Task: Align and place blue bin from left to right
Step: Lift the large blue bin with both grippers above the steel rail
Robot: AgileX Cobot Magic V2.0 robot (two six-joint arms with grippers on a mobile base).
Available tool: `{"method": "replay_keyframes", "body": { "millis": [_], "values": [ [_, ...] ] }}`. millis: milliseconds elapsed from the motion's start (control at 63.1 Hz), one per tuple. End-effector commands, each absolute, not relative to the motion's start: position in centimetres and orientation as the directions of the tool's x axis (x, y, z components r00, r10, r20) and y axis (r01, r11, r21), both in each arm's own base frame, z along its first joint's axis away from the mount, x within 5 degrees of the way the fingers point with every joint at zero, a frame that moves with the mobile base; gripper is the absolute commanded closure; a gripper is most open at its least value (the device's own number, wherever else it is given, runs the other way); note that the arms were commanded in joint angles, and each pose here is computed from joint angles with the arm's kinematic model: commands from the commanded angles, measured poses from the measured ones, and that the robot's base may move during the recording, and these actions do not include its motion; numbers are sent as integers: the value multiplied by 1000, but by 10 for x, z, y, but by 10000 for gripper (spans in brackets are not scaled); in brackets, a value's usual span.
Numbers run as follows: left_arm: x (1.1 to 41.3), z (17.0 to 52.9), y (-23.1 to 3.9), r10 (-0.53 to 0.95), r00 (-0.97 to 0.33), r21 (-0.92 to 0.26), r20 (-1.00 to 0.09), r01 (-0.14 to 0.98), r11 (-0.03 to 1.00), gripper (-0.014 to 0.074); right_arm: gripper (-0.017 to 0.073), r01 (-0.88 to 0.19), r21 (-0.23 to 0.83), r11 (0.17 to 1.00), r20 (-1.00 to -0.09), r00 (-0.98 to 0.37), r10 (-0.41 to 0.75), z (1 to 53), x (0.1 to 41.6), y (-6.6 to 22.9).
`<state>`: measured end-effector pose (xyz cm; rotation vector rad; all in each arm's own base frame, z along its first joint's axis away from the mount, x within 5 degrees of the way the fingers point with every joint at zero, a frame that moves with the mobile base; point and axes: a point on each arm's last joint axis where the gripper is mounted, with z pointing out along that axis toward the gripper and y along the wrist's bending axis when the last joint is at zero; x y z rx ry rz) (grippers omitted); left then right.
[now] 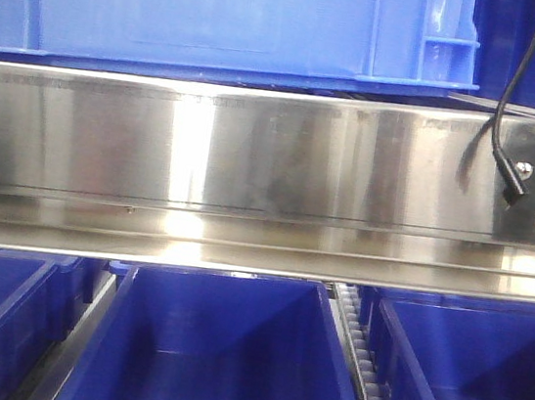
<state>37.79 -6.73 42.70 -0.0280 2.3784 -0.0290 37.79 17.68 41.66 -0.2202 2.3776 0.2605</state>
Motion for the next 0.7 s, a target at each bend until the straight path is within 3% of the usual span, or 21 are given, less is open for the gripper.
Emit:
{"method": "replay_keyframes", "body": {
  "millis": [0,681],
  "values": [
    [365,455,-64,-43,-631,-53,-775,-3,999,603,629,-255,115,960,-780,-622,-72,444,371,171],
    [341,495,-60,-67,-523,-86,-850,12,996,603,629,-271,132,954,-838,-544,-39,468,358,165]
  ]
}}
